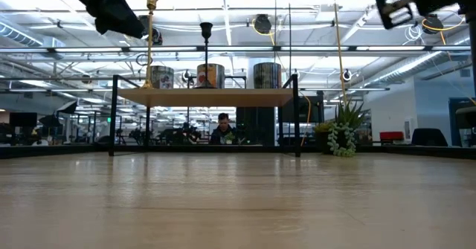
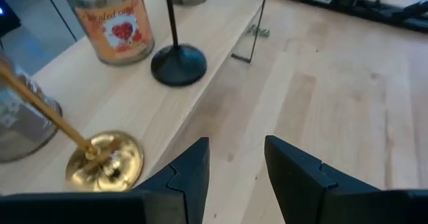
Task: Pick & Place candle stick holders
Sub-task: Put the golden candle holder on the shelf
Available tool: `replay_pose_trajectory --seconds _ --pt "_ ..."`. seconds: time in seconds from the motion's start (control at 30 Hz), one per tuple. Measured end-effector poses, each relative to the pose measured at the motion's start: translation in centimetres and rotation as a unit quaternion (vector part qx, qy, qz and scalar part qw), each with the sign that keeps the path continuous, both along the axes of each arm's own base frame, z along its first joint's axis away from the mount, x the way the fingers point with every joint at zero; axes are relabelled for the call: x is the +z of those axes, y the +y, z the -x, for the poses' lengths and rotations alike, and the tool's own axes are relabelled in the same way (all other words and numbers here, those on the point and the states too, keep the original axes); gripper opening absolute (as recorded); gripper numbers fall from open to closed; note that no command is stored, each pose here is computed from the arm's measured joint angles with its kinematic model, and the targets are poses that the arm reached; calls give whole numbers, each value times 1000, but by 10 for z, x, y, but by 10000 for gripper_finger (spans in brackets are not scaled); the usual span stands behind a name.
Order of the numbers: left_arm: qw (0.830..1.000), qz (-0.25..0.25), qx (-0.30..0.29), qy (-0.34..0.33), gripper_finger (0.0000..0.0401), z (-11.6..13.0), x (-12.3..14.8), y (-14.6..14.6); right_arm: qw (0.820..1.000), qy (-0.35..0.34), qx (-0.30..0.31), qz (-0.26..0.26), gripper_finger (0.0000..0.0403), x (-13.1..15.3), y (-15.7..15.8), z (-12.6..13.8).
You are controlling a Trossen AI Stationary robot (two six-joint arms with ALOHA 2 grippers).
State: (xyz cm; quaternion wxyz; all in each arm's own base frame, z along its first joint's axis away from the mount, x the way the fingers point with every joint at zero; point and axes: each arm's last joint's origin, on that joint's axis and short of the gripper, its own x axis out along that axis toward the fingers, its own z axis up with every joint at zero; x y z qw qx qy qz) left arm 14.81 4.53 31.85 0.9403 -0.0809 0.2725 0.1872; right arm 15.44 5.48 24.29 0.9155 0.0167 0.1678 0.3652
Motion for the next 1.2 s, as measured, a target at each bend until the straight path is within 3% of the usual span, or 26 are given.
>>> replay_pose_trajectory --seconds 0.4,0.63,0.8,1.03,1.1,1.2 --pt "1000 -4 -8 -9 150 -2 2 -2 998 3 -19 -66 125 -44 -8 31" --pt "1000 -4 -8 -9 150 -2 2 -2 997 -3 -22 -78 125 -50 -9 35" --pt "1000 -3 -8 -9 150 -2 2 -2 992 35 -35 -114 125 -56 -9 36" --pt "1000 -4 -8 -9 150 -2 2 -2 990 60 -45 -120 125 -78 -10 38" --pt "1000 -4 -8 -9 150 -2 2 -2 990 54 -26 -127 125 -82 -9 39" --pt "1000 -4 -8 -10 150 -2 2 -2 985 35 86 -147 125 -85 -4 45"
